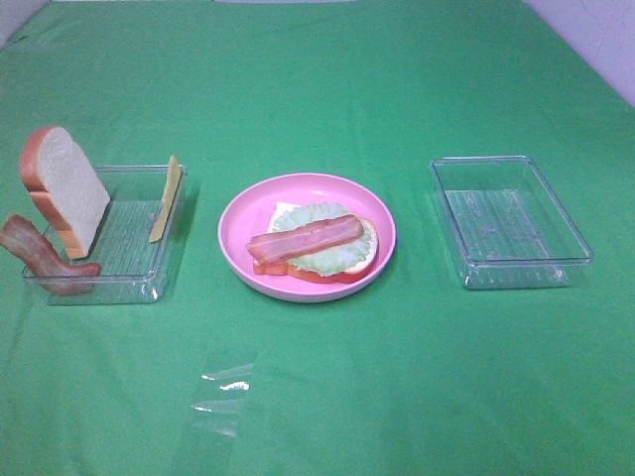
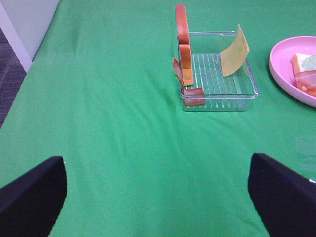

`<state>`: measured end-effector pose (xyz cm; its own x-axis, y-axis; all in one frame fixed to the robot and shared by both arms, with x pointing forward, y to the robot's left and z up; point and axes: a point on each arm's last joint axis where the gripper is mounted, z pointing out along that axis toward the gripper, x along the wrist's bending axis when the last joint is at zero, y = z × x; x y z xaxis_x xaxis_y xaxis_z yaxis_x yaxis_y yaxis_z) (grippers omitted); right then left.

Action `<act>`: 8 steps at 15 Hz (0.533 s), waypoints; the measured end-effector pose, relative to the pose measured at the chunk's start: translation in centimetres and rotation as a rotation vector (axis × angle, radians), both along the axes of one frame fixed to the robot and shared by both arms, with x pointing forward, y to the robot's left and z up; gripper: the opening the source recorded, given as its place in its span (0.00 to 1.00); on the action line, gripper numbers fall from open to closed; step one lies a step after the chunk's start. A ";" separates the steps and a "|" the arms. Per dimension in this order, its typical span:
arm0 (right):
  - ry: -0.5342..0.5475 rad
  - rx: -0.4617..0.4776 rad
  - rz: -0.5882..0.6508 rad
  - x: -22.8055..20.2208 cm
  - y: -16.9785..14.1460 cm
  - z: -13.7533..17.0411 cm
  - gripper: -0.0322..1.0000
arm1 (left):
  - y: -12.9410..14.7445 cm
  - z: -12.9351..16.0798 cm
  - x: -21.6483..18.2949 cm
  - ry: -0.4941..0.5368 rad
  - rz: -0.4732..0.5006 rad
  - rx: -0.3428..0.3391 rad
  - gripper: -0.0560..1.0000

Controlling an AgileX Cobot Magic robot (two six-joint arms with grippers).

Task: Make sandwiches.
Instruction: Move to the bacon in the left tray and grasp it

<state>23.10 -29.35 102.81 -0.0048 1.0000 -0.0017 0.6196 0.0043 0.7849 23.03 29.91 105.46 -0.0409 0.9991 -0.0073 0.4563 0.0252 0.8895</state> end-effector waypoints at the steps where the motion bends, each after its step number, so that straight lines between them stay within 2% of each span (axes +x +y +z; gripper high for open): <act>1: 0.000 0.000 0.000 0.0 0.0 0.0 0.96 | 0.0 0.0 0.0 0.000 0.000 0.000 0.91; 8: -0.001 0.000 0.000 0.0 0.0 0.0 0.96 | 0.0 0.0 0.0 0.000 0.000 0.000 0.91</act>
